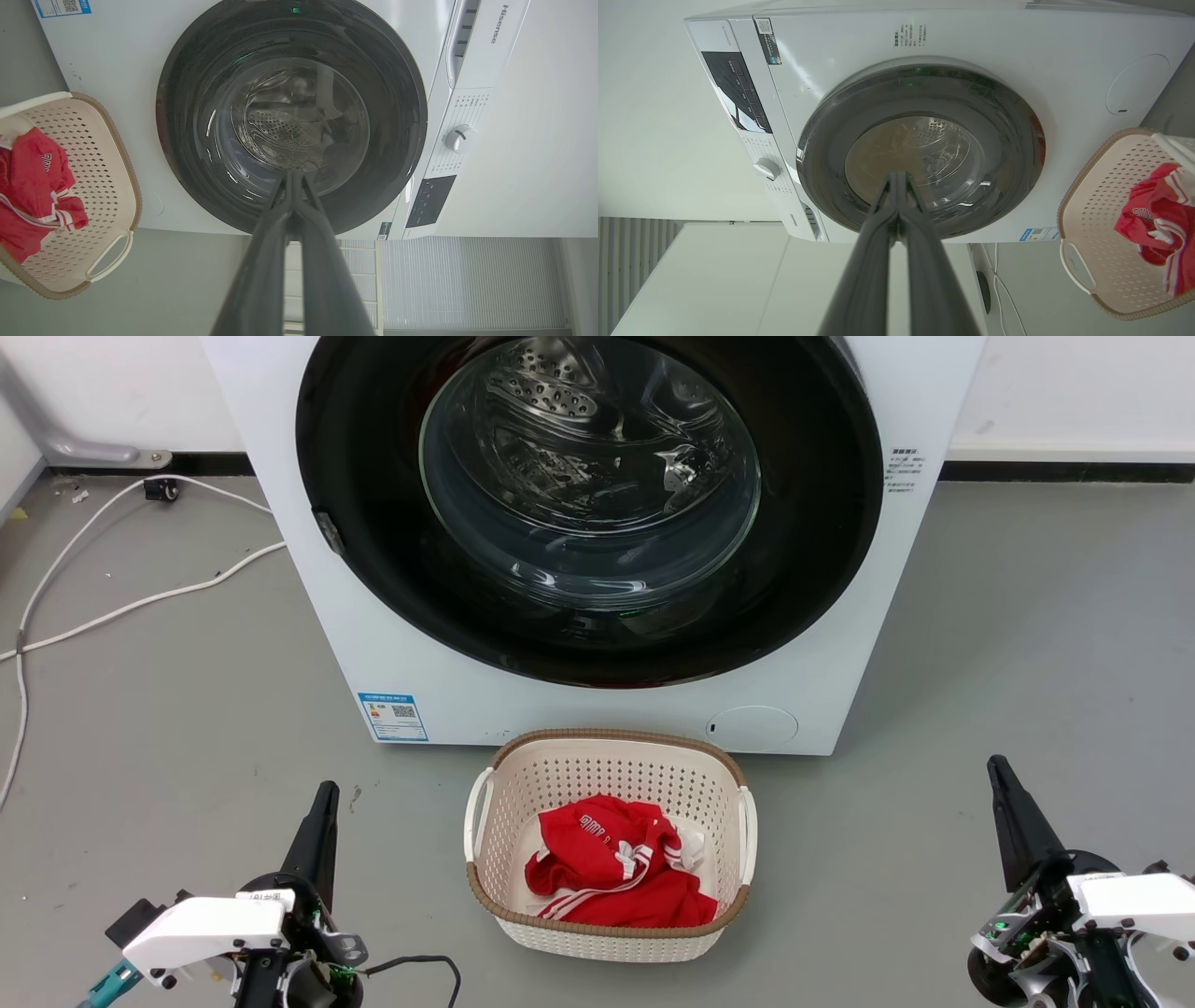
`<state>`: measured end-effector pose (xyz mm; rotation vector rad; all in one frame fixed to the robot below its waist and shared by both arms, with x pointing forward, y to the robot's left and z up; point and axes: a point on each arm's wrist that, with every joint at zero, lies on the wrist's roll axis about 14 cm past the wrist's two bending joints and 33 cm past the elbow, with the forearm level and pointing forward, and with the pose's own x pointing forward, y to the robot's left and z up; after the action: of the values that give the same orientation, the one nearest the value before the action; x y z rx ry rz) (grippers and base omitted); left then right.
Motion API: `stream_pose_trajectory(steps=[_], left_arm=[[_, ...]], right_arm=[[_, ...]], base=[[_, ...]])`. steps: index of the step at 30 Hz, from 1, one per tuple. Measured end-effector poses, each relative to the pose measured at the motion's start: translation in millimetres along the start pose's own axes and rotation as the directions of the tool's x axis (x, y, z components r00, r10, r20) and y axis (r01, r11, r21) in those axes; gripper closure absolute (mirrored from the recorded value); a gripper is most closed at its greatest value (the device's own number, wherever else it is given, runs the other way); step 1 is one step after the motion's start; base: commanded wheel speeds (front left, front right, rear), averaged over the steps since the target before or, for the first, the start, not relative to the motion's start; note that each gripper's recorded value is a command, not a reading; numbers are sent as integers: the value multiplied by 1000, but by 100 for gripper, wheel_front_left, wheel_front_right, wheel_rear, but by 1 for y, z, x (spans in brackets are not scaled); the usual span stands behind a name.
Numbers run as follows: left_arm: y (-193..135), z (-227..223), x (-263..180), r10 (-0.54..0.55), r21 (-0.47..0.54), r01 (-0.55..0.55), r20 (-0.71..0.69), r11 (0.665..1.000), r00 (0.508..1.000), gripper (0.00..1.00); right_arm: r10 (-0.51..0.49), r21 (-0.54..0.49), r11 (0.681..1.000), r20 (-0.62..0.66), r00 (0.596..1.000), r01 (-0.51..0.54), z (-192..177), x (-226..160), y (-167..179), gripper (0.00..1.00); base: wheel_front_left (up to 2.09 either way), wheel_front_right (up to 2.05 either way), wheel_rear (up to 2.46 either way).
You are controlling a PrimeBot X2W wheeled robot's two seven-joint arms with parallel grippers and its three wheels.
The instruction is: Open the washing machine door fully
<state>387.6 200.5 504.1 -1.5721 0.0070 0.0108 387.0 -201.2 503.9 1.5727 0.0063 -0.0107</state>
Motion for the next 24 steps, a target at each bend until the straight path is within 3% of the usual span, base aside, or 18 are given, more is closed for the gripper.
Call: stream_pose_trajectory(steps=[5,6,10,24], left_arm=[[0,0,0,0,-1,0,0,1000,1000,100],[1,0,0,5,0,-5,0,1000,1000,0],[20,-3,-9,61,-4,-61,4,998,998,0],[-1,-8,-5,-4,66,2,24,998,1000,0]], right_arm=[[0,-1,1000,-1,1000,0,0,0,0,100],[-4,0,1000,0,1000,4,0,-1,-2,0],[-60,6,998,8,998,60,-2,-10,-21,0],[-19,-50,999,30,999,20,-6,-10,-8,0]], base=[[0,0,0],[0,0,0],[0,0,0],[0,0,0]])
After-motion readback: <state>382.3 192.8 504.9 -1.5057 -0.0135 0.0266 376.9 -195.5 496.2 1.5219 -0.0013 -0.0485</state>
